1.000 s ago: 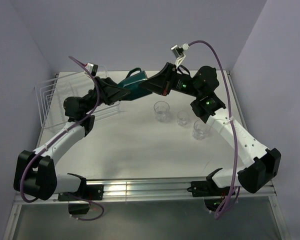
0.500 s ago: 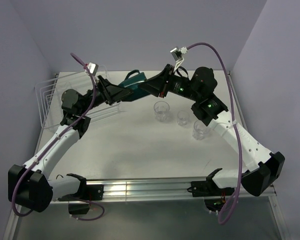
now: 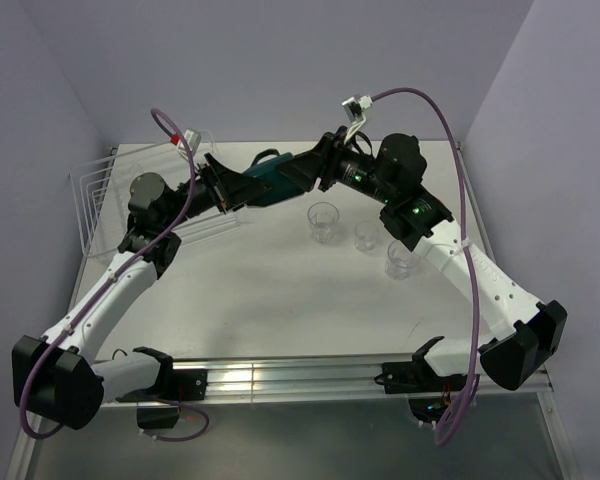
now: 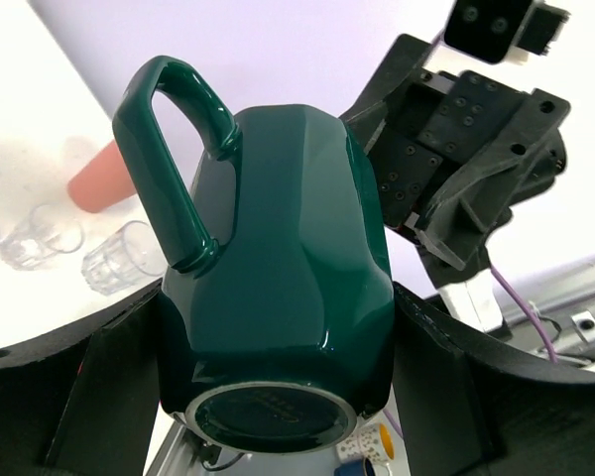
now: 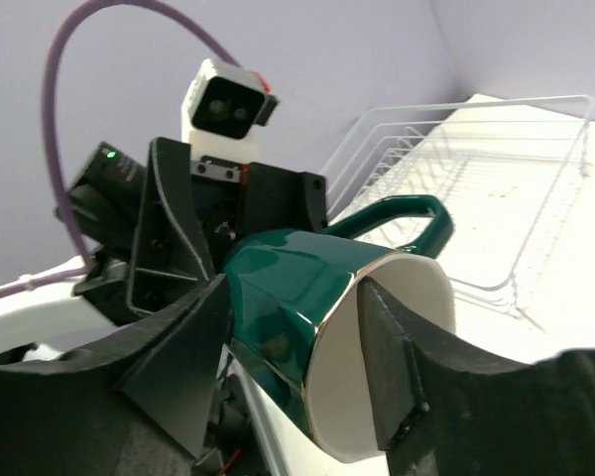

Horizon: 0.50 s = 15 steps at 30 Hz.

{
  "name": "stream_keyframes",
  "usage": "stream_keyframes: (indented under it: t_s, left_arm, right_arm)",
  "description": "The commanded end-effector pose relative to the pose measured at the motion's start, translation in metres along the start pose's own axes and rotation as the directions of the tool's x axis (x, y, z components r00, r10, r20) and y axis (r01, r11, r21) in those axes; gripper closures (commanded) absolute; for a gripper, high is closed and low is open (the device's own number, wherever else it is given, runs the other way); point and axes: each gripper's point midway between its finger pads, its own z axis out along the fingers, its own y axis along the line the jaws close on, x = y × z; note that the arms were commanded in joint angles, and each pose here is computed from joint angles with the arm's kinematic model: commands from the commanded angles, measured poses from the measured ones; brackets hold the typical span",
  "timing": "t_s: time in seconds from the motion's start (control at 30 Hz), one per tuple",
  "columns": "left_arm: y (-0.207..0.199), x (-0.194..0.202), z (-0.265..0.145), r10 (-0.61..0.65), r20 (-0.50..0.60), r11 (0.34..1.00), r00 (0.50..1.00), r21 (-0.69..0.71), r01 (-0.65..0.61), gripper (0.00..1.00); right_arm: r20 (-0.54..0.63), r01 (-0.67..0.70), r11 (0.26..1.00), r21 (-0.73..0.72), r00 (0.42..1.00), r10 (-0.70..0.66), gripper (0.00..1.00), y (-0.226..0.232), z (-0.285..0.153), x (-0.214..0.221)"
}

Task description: Load the cups into the dish rack

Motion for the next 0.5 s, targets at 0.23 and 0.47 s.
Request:
stream_keyframes:
  t_s: [0.23,0.47]
  left_arm:
    - [-0.039,-0.047,-0.007,0.187,0.156,0.980,0.970,-0.090,-0.175,1.00]
    - [-0.018,-0.079,-0.020,0.281,0.198,0.922,0.939,-0.326,-0.207,1.00]
  right_arm:
    - [0.103,-0.004,0.945,0.327,0.994,-0.032,0.33,-0.042,-0.018,-0.029]
    - [0.153,-0.057,0.790,0.611,0.987,-0.047,0.32,-0.100,-0.050,-0.033]
